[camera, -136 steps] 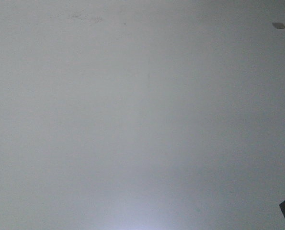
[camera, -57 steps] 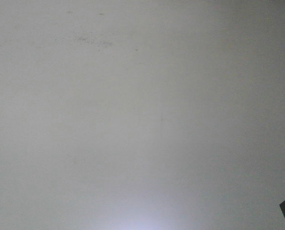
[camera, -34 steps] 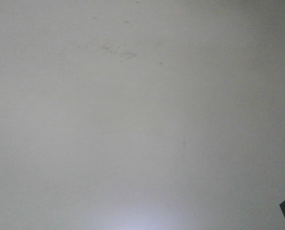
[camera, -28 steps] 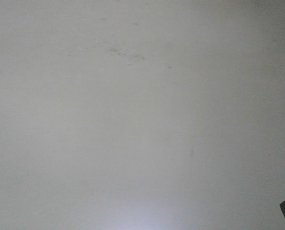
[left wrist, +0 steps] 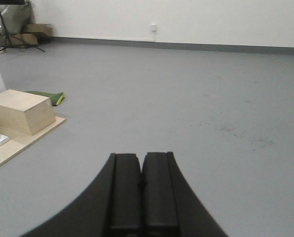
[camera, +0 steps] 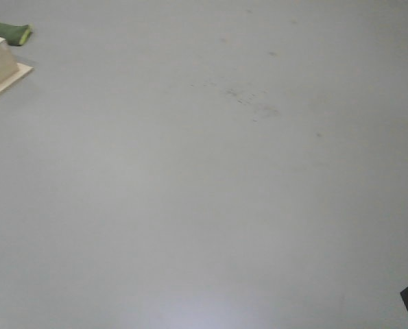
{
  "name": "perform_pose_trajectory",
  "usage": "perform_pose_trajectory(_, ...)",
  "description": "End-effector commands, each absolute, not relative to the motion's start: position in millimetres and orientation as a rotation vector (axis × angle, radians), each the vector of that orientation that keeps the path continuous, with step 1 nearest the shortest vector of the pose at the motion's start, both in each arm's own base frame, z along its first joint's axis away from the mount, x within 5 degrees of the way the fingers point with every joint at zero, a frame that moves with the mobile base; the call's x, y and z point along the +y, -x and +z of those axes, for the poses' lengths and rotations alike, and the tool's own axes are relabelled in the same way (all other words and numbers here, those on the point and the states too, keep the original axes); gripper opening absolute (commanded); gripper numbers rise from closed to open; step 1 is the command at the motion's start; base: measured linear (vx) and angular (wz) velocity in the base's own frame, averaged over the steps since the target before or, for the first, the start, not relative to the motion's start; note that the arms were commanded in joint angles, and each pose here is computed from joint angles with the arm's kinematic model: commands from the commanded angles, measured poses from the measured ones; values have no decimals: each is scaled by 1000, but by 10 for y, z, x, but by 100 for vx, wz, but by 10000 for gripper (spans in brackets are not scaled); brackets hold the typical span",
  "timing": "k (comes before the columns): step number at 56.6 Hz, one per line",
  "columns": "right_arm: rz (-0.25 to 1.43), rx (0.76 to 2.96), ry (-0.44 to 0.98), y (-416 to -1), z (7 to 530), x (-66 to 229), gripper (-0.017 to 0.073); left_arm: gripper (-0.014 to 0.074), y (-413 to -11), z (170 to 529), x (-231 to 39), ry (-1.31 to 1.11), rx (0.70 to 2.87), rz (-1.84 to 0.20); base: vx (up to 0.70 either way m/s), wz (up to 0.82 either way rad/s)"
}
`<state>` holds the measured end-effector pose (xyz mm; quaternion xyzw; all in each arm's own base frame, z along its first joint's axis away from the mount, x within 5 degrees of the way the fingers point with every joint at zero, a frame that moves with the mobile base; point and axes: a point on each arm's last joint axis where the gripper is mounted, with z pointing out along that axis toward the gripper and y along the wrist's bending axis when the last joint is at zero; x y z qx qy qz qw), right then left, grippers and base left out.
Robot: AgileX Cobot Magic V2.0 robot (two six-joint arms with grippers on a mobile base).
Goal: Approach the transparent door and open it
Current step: 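Drive the base forward up to the glass sliding door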
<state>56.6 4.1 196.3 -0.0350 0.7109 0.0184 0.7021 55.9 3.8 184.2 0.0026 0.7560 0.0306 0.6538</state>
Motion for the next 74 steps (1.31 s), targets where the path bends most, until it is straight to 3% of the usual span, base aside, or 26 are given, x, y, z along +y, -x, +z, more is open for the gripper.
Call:
perform_pose_trajectory(1, 38, 1490, 81, -555, 2030, 43, -1, 3, -563, 1869, 22, -19, 1635, 55, 55, 48)
perform_pose_trajectory(74, 38, 1490, 81, -555, 2030, 43, -1, 3, -563, 1869, 22, -19, 1635, 55, 58, 54)
